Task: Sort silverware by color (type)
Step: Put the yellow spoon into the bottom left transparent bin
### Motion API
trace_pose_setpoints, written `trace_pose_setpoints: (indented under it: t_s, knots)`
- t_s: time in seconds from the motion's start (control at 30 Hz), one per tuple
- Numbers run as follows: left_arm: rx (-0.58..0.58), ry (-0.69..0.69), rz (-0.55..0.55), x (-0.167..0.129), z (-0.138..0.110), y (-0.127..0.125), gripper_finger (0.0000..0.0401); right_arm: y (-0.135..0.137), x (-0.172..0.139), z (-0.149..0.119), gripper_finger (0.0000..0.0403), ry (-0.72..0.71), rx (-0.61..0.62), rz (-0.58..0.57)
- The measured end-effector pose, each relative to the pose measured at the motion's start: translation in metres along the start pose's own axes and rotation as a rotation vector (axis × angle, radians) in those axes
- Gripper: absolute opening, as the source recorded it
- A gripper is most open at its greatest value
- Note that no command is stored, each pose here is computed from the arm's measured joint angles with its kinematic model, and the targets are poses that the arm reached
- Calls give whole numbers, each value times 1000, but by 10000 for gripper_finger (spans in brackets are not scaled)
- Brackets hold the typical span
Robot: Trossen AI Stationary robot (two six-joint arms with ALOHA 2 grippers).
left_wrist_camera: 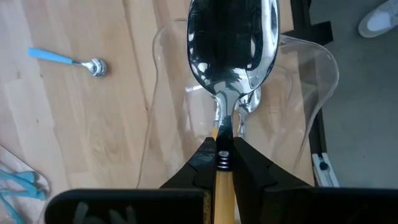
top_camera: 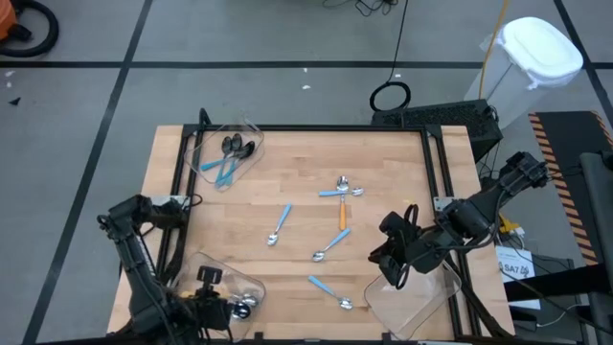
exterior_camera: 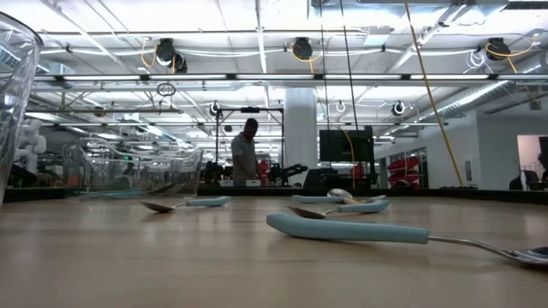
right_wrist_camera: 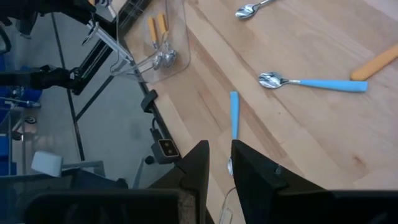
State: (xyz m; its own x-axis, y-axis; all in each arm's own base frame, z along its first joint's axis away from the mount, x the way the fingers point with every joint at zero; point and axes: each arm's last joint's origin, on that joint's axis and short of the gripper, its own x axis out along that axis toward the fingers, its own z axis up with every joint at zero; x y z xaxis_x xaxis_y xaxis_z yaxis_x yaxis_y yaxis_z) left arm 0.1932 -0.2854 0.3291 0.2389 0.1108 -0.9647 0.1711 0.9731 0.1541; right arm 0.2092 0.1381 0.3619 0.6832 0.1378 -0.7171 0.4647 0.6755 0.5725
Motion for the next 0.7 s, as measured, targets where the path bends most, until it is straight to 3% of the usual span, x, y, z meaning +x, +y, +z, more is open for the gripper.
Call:
trace_pose_setpoints:
  t_s: [0.17, 0.4, 0.7]
  knots:
    - [0, -2, 40, 6, -5, -3, 28, 0, 0, 0, 66, -2, -1, 0]
    - [112, 72, 145, 37, -21, -7, 28, 0, 0, 0, 66, -3, 3, 0]
    - [107, 32, 103, 49, -20, -15, 28, -1, 0, 1, 66, -55, 0, -21]
